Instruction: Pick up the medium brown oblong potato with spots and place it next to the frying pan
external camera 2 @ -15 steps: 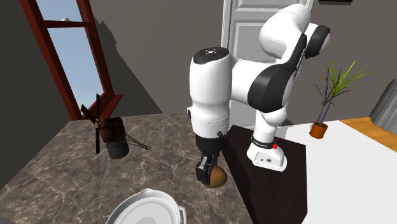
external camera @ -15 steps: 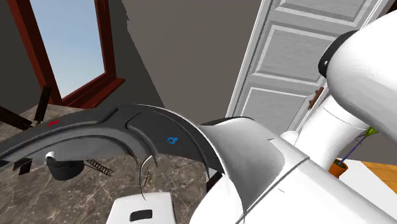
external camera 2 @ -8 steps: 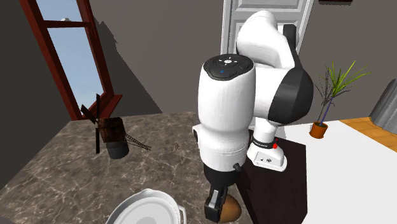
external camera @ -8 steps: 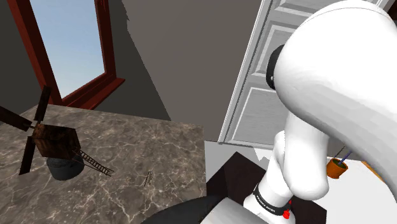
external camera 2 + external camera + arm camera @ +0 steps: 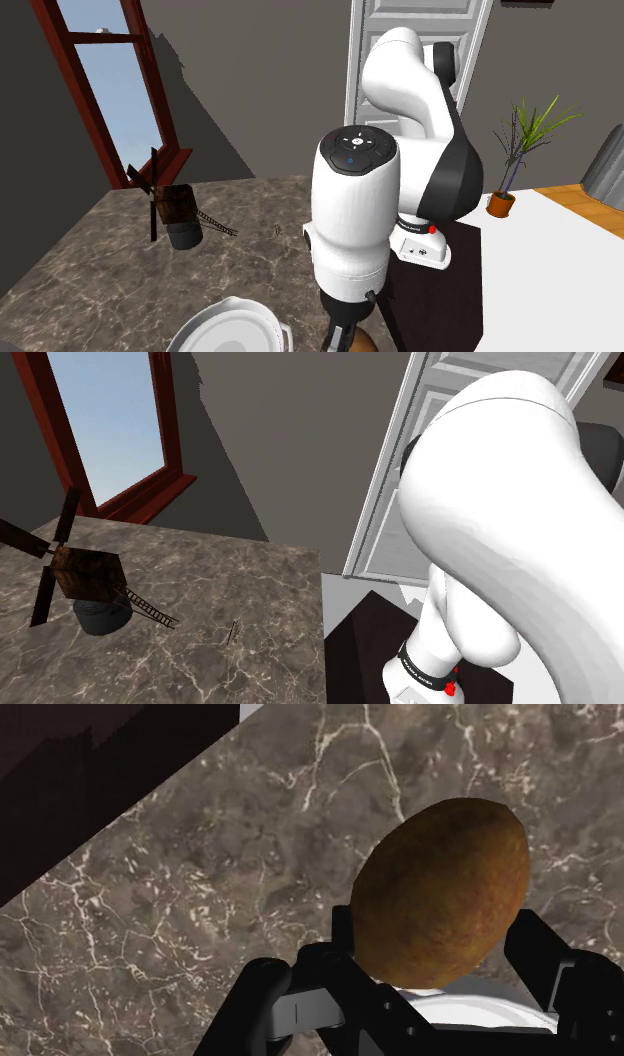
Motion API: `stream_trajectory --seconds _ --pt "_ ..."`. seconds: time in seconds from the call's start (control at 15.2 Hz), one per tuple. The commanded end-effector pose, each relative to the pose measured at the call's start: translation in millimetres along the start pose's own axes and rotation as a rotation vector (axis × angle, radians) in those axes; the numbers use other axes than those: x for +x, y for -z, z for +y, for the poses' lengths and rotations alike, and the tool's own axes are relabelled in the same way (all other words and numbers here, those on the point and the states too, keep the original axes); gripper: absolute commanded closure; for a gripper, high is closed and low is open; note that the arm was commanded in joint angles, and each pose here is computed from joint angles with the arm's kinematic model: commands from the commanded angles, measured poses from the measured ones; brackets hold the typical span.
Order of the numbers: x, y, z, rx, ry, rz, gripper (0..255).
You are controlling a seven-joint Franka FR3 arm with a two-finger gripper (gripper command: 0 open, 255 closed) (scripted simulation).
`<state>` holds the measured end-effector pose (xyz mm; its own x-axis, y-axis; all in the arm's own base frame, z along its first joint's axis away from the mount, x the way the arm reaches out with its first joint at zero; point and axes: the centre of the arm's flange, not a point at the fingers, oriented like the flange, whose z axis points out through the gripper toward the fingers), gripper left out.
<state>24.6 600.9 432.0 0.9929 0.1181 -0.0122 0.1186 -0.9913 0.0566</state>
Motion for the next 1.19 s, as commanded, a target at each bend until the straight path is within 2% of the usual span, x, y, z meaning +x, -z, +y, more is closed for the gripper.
stream_trajectory --seconds 0.0,0.99,1.12 --pt "1 -11 -1 0.0 0.0 0.0 255" --pt "2 -92 -6 0.0 0.0 0.0 255" --pt "2 -92 -6 0.0 0.0 0.0 255"
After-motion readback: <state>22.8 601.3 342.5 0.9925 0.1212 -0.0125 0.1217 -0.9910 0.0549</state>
